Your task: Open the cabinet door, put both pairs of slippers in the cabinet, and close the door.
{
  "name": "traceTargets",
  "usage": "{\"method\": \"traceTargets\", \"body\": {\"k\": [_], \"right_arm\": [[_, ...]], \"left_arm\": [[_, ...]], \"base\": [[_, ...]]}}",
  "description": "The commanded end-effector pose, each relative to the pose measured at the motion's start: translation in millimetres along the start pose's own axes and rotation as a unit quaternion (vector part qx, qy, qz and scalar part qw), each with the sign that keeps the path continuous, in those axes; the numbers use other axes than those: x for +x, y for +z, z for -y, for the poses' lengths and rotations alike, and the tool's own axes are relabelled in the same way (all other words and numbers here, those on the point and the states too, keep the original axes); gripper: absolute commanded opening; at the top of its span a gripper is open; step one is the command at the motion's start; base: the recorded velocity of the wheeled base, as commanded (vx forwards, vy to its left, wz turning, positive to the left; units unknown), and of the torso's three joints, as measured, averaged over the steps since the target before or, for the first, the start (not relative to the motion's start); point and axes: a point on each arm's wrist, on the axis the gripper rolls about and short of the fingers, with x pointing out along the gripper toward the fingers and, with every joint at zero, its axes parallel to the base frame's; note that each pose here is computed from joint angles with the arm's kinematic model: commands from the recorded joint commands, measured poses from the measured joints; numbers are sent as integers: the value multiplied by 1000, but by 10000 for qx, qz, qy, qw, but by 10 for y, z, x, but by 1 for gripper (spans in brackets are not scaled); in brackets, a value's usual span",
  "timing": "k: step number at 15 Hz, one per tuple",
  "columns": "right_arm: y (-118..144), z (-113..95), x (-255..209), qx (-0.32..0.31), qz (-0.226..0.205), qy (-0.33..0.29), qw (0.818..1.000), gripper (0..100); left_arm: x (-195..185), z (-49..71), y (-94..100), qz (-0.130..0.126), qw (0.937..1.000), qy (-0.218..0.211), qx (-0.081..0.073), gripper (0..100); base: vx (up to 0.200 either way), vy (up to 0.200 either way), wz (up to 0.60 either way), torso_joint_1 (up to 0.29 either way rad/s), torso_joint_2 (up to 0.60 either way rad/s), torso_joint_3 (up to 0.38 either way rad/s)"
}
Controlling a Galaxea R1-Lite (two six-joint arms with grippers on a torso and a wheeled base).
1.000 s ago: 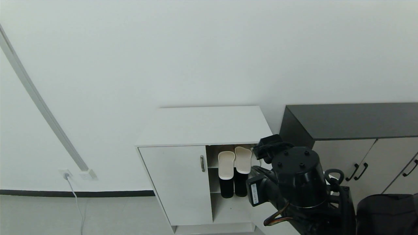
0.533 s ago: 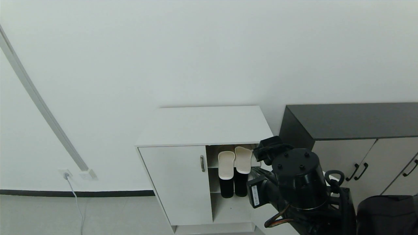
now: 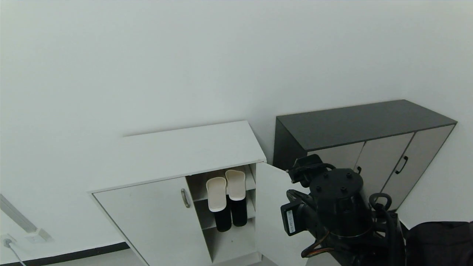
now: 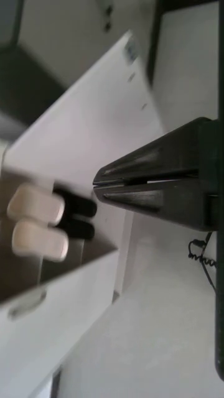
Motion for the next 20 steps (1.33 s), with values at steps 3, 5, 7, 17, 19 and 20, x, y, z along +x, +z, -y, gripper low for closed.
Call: {"method": "traceTargets", "body": {"k": [3,5,7,17,19,20], "right_arm": [[1,36,25,24,-10,-64,10000,0],[1,36,25,24,-10,-64,10000,0],[1,36,25,24,-10,-64,10000,0],[-23,83,75,24,-65,-168,9998,0],[-83,117,137,-2,-164,-258,9995,0],[-101,130,196,28,-155,-313,9994,0]], "left_arm": [[1,0,2,-2,10000,-6,-1,0],[1,0,2,-2,10000,1,-1,0],[1,0,2,-2,10000,-6,-1,0],[1,0,2,-2,10000,1,-9,0],[1,0,2,-2,10000,-6,-1,0],[1,0,2,-2,10000,1,-1,0]], "base": [[0,0,0,0,0,0],[0,0,0,0,0,0],[0,0,0,0,0,0],[-100,0,0,3,2,0],[0,0,0,0,0,0],[0,0,0,0,0,0]]}}
